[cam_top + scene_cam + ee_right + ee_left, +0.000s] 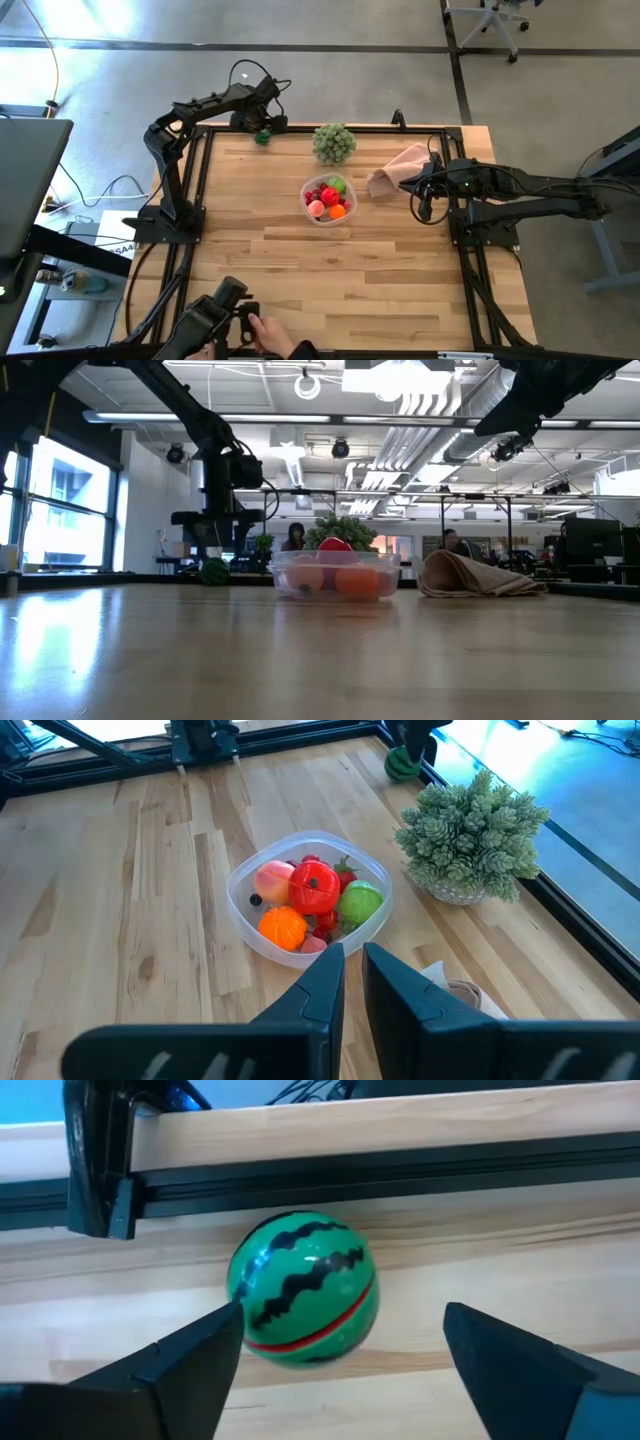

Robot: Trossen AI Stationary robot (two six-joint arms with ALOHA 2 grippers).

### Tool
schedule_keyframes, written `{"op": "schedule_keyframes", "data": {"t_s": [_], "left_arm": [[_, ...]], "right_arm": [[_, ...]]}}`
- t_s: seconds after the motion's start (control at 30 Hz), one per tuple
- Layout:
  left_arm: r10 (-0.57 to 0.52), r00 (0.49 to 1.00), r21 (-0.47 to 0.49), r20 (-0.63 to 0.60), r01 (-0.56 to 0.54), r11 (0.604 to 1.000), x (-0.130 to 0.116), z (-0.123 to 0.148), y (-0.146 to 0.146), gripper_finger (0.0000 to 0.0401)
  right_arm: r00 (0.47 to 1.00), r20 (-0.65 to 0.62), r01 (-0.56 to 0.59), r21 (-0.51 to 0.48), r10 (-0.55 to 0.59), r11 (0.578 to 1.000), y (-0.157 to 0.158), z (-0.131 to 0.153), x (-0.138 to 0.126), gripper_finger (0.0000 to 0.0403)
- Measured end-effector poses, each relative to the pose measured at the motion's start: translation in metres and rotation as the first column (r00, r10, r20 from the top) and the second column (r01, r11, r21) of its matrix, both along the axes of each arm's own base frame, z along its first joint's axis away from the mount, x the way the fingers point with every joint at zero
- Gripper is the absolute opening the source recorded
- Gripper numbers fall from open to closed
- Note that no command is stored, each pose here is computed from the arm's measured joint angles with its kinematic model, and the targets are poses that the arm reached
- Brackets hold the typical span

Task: Pick and placing Produce into tupperware
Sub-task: Put the watermelon into the container

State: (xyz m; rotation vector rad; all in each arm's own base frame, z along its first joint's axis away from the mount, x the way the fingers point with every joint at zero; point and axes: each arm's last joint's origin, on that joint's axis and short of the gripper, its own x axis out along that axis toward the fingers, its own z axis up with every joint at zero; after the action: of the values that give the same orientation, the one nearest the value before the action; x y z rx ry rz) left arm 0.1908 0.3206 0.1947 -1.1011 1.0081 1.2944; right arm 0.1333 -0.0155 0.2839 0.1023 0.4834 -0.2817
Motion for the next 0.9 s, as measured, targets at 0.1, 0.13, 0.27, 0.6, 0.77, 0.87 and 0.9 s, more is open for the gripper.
{"op": "schedule_keyframes", "data": {"t_s": [0.1, 0.13, 0.27, 0.6, 0.77, 0.87, 0.9], "left_arm": [[-0.011, 1.0, 0.01, -0.023, 0.011, 1.0, -0.001, 0.0, 0.0, 0.036], [-0.013, 0.999, 0.013, -0.031, 0.013, 1.0, -0.001, 0.0, 0.0, 0.0371], [-0.023, 0.998, 0.018, -0.064, 0.024, 1.0, -0.002, 0.0, 0.0, 0.0396], [-0.005, 0.997, -0.02, -0.081, 0.003, 1.0, 0.001, -0.018, 0.004, 0.0398], [0.0, 0.997, -0.038, -0.078, -0.003, 0.999, 0.003, -0.032, 0.008, 0.0397], [-0.003, 0.998, -0.042, -0.058, 0.001, 0.999, 0.006, -0.039, 0.011, 0.0399], [-0.004, 0.999, -0.037, -0.051, 0.002, 0.999, 0.007, -0.04, 0.012, 0.0399]], "right_arm": [[1.0, 0.0, 0.0, 0.0, 0.0, 1.0, 0.0, 0.0, 0.0, 0.003], [1.0, 0.0, 0.0, 0.0, 0.0, 1.0, 0.0, 0.0, 0.0, 0.003], [1.0, 0.0, 0.0, 0.0, 0.0, 1.0, 0.0, 0.0, 0.0, 0.003], [1.0, 0.0, 0.0, 0.0, 0.0, 1.0, 0.0, 0.0, 0.0, 0.003], [1.0, 0.0, 0.0, 0.0, 0.0, 1.0, 0.0, 0.0, 0.0, 0.003], [1.0, 0.0, 0.0, 0.0, 0.0, 1.0, 0.0, 0.0, 0.0, 0.003], [1.0, 0.0, 0.0, 0.0, 0.0, 1.0, 0.0, 0.0, 0.0, 0.003]]}}
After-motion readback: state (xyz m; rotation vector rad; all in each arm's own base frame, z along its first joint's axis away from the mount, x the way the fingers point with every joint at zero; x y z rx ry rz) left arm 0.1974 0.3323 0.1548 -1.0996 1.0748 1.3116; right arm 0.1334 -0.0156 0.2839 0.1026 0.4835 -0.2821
